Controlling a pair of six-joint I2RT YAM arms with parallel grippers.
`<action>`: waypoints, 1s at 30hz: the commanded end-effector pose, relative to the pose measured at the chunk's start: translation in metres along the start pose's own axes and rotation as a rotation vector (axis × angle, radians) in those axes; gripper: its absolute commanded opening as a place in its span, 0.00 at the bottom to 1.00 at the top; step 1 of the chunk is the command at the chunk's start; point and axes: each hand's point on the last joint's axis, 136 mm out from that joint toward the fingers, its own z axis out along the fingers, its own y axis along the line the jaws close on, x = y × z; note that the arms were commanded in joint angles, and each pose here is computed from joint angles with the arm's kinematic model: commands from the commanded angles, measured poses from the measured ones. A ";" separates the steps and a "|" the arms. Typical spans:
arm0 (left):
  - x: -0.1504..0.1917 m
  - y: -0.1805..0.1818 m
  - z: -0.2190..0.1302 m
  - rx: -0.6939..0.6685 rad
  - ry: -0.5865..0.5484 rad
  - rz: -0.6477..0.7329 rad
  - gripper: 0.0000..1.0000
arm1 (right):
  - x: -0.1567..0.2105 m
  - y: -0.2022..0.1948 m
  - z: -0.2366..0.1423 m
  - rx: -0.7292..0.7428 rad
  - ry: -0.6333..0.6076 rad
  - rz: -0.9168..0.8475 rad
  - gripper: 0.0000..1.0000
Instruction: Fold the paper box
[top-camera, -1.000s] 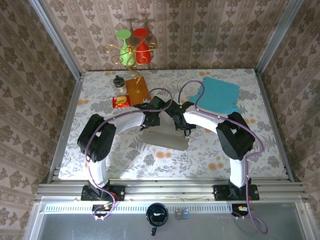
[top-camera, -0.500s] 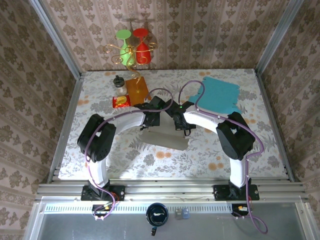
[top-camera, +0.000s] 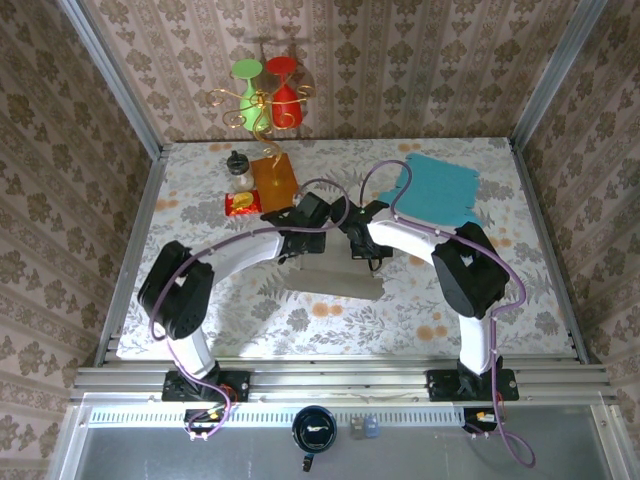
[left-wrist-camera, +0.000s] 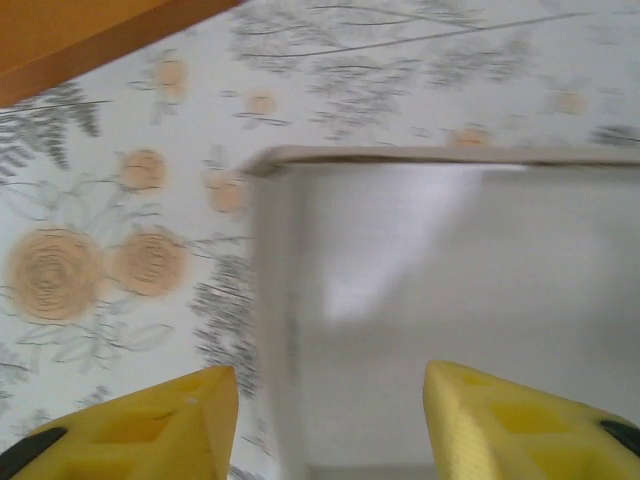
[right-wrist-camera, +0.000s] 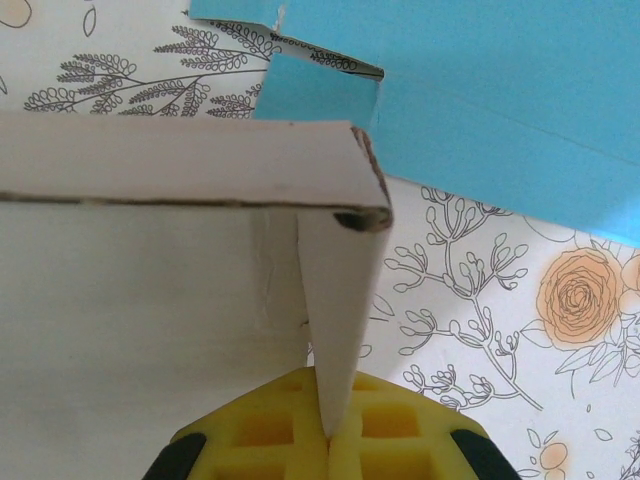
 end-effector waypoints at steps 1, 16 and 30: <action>0.008 -0.009 -0.009 0.082 0.041 -0.010 0.53 | 0.014 -0.005 0.015 0.047 0.071 0.009 0.00; -0.037 0.075 -0.070 0.063 -0.097 -0.245 0.51 | 0.041 -0.010 0.010 0.071 0.288 0.252 0.00; 0.027 0.140 -0.069 0.013 0.000 -0.385 0.43 | 0.093 -0.013 -0.015 0.203 0.635 0.704 0.00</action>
